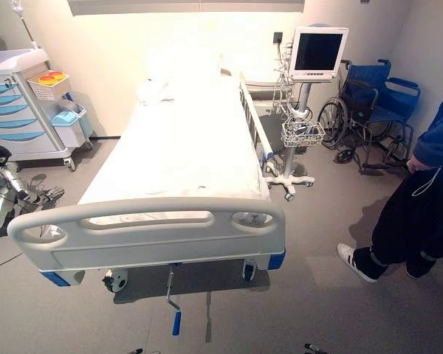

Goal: Raise the hospital bed

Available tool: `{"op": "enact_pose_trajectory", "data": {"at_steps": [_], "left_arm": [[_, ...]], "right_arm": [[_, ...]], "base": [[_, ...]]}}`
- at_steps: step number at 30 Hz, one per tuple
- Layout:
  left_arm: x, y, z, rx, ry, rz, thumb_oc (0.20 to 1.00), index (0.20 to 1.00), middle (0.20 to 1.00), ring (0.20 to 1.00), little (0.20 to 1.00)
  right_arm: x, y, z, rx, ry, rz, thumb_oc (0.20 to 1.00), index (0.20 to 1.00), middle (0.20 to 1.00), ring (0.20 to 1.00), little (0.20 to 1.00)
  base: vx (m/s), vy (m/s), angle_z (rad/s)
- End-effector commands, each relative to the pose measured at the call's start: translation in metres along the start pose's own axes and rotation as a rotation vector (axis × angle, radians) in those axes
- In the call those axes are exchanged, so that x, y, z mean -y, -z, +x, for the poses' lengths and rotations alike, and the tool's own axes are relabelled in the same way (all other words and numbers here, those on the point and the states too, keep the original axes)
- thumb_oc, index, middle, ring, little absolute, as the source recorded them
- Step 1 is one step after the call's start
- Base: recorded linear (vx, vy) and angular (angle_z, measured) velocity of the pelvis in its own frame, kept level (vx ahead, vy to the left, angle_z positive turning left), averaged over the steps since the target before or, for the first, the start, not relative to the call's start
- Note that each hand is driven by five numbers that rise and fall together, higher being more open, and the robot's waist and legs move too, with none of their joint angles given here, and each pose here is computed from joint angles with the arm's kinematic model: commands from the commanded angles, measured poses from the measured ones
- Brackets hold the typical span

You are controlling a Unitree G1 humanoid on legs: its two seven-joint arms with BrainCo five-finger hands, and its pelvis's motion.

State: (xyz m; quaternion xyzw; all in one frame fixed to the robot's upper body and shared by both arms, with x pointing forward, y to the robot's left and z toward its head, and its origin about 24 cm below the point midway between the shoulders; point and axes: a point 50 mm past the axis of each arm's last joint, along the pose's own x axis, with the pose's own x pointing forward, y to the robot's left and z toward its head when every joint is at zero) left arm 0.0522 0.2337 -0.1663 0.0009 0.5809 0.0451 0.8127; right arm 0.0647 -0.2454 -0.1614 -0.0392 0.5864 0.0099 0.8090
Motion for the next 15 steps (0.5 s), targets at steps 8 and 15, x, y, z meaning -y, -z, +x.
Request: {"op": "enact_pose_trajectory", "data": {"at_steps": [8, 15], "left_arm": [[0.003, -0.026, 0.005, 0.059, 0.0, 0.033, 1.0, 1.0, 1.0, 1.0, 1.0], [-0.004, -0.015, 0.002, 0.039, -0.014, 0.027, 1.0, 1.0, 1.0, 1.0, 1.0]], "right_arm": [[-0.01, -0.024, 0.007, 0.054, -0.012, 0.042, 1.0, 1.0, 1.0, 1.0, 1.0], [-0.009, -0.025, 0.006, 0.064, -0.01, 0.059, 1.0, 1.0, 1.0, 1.0, 1.0]], "base": [[0.03, 0.0, 0.0], [0.0, -0.001, 0.0]]}}
